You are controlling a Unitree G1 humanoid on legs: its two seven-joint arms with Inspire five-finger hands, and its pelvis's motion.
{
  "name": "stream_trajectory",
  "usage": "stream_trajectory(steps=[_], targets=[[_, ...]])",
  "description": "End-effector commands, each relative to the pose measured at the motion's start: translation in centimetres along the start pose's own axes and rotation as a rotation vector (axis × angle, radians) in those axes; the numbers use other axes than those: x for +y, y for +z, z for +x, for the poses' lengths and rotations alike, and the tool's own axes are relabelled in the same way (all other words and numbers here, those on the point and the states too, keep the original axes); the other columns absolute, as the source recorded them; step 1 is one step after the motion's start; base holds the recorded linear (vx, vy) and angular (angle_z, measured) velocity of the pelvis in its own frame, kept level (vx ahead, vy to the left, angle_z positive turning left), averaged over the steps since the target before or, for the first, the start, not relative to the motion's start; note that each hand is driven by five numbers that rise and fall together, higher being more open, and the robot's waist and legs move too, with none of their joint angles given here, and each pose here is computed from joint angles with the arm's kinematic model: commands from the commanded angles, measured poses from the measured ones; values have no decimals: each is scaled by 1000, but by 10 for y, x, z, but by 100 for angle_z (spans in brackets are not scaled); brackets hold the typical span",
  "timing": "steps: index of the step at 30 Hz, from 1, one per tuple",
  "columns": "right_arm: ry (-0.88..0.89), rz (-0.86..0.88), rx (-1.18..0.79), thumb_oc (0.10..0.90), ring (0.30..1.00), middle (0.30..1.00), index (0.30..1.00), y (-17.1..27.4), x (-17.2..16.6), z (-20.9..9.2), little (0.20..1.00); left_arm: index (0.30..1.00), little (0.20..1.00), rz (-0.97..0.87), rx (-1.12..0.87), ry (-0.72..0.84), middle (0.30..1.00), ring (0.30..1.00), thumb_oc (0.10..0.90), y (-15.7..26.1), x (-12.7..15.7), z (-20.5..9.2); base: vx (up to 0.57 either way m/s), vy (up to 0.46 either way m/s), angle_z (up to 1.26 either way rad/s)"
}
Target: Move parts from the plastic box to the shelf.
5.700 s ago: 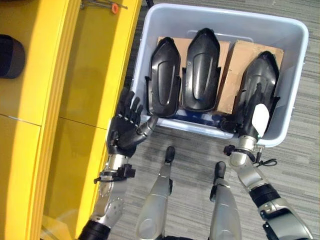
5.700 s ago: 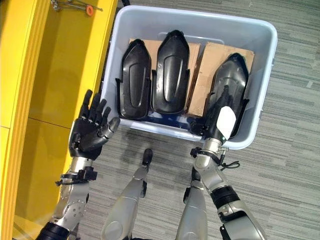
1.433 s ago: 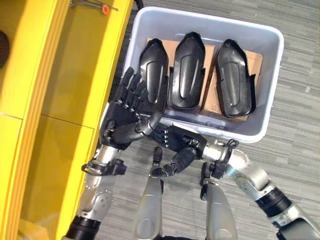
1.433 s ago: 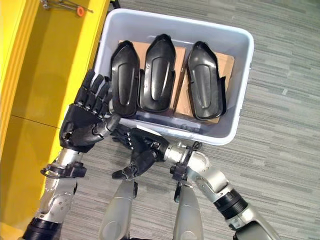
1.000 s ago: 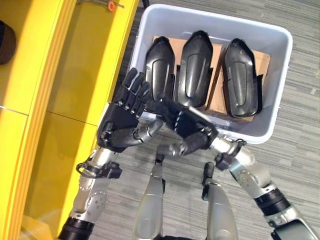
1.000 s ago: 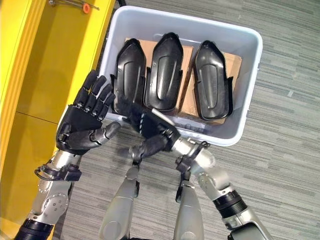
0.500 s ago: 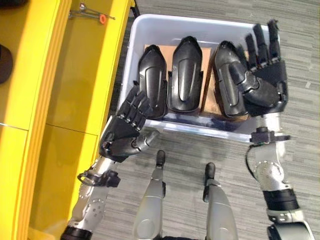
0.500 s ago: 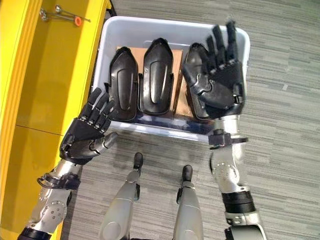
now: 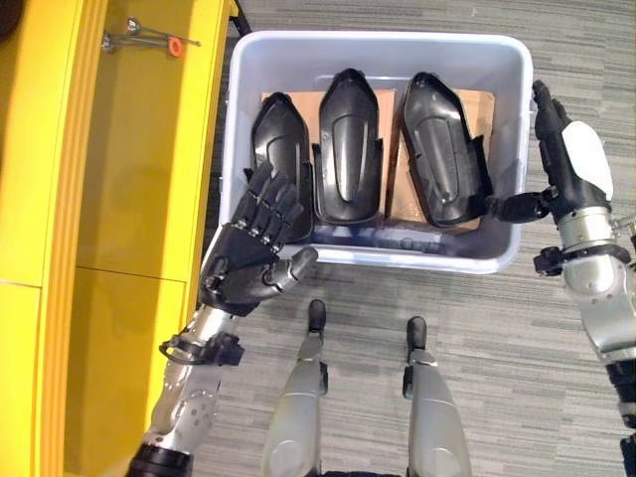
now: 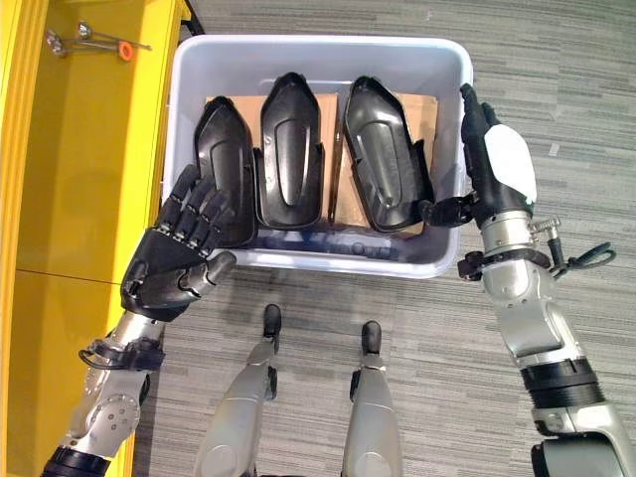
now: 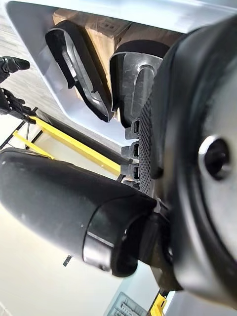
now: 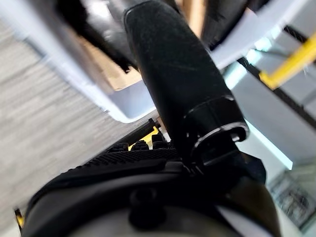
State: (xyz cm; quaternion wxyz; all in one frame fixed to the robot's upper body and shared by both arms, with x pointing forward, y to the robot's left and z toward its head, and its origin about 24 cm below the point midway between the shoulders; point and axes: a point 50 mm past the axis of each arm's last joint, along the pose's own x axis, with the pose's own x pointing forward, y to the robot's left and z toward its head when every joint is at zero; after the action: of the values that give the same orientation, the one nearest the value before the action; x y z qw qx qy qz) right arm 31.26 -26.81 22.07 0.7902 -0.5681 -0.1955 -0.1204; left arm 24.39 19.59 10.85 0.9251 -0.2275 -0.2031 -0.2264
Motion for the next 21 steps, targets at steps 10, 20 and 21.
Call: stream_trajectory(steps=[10,20,21], targets=[[-102,-243,-148,900,1000,1000,1000,29,-42,31,1000,1000,1000,53,-98,-177,1000,1000,900,31,-19,7,0,0,0],[8,-349,-240,900,1000,1000,1000,42,-15,21,1000,1000,1000,63,-80,-217,1000,1000,900,33,-26,15,2,3,0],[-3,-388,-265,900,1000,1000,1000,46,-13,17,1000,1000,1000,80,-91,-234,1000,1000,900,34,-28,16,0,0,0]])
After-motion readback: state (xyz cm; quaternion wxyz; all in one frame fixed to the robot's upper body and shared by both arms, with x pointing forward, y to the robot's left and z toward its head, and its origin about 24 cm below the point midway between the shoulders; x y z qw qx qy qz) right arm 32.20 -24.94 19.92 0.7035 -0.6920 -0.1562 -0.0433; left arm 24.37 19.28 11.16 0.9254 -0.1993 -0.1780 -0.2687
